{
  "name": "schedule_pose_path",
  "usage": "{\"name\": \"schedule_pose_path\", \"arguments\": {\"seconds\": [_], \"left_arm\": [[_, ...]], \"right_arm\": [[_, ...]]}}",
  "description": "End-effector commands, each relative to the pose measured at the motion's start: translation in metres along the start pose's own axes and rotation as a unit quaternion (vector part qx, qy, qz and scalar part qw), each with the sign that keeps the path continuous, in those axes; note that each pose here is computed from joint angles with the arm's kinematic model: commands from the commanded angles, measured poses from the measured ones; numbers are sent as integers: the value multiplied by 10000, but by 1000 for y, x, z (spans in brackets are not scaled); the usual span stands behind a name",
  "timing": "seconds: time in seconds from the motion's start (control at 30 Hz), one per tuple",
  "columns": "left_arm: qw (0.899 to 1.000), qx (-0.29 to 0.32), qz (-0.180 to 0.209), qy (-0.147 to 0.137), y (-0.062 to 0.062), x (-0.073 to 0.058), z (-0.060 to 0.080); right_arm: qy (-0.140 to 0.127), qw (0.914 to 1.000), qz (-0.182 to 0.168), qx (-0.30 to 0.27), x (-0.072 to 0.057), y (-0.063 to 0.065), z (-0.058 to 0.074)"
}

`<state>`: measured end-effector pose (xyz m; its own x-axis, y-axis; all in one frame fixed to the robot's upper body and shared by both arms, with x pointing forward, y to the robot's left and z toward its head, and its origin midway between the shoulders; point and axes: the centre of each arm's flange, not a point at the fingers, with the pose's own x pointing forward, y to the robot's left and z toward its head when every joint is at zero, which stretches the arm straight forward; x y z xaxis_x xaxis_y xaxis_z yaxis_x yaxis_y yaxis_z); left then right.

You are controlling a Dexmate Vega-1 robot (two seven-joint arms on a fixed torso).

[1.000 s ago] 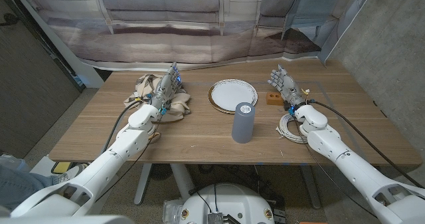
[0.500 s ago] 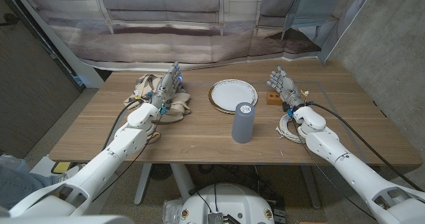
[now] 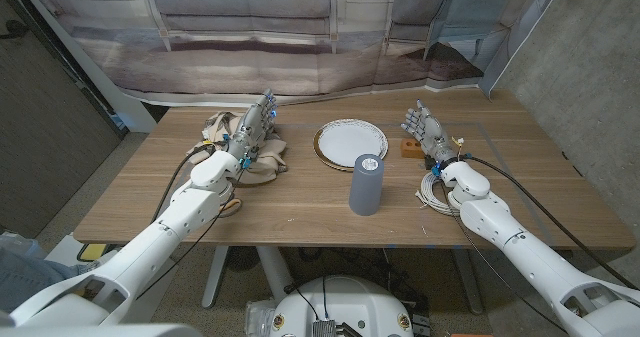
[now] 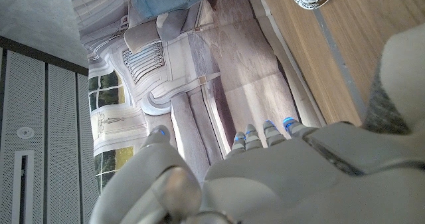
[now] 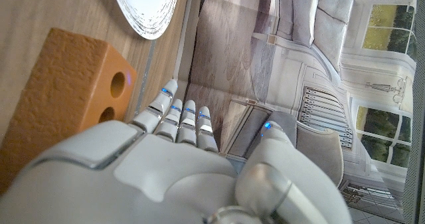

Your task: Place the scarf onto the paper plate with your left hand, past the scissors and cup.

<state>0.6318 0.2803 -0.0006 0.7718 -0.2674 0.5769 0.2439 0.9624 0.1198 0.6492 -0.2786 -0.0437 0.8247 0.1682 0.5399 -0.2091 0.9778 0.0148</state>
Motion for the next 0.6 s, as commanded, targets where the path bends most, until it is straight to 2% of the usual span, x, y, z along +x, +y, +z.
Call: {"name": "schedule_pose_path", "arguments": {"seconds": [0.03,0.6], "left_arm": [[9998,143,-16,-101,0,-6,15],[9992,311,-92,-240,1,-9,29]], "right_arm": [[-11,10000,68,-45,0,6,-2],[22,10000,40,-67,-8,3,-6]]}}
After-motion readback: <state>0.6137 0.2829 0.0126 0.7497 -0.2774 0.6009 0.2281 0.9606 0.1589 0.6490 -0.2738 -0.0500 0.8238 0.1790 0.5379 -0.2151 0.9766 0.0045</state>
